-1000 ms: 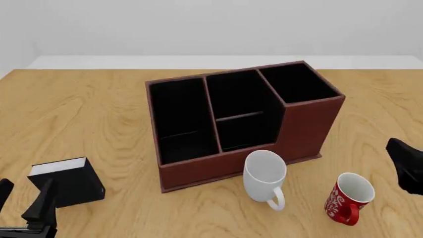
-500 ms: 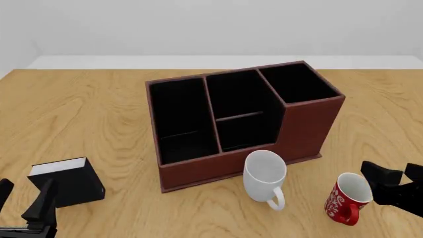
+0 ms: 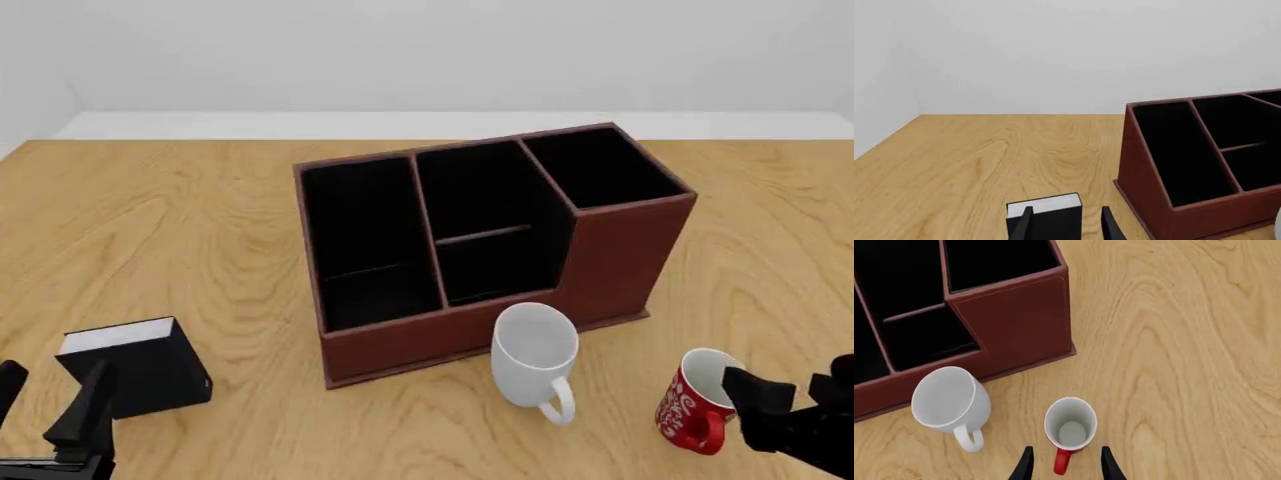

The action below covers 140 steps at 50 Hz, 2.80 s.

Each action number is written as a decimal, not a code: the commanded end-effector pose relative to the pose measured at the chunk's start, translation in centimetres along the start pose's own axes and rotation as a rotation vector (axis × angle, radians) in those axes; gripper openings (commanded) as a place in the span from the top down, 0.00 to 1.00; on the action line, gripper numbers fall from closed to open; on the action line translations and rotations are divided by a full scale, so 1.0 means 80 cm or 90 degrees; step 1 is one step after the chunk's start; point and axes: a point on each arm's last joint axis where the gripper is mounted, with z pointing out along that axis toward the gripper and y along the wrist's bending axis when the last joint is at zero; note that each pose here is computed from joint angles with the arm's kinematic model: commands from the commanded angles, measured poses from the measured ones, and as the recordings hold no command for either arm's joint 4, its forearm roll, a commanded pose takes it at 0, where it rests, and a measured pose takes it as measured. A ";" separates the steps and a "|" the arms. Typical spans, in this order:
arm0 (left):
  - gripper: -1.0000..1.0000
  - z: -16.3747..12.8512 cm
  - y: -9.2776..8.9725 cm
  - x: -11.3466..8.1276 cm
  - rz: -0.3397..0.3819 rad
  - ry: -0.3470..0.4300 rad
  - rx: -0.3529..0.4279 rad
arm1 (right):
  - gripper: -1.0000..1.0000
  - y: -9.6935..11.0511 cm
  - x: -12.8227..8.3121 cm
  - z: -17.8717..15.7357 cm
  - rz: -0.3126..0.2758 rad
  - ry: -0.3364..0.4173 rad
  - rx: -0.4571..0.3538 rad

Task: Pick up the red mug and place it to the right of the caddy.

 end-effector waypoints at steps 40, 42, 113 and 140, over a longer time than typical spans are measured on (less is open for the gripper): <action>0.00 0.000 0.000 0.000 0.000 0.000 0.000 | 0.00 -0.003 0.066 0.065 0.052 0.075 0.004; 0.00 0.000 0.000 0.000 0.000 0.000 0.000 | 0.00 -0.003 0.069 0.067 0.058 0.080 0.004; 0.00 0.000 0.000 0.000 0.000 0.000 0.000 | 1.00 -0.015 0.032 0.031 -0.018 -0.021 0.064; 0.00 0.000 0.000 0.000 0.000 0.000 0.000 | 1.00 -0.035 -0.016 0.090 -0.047 -0.071 0.104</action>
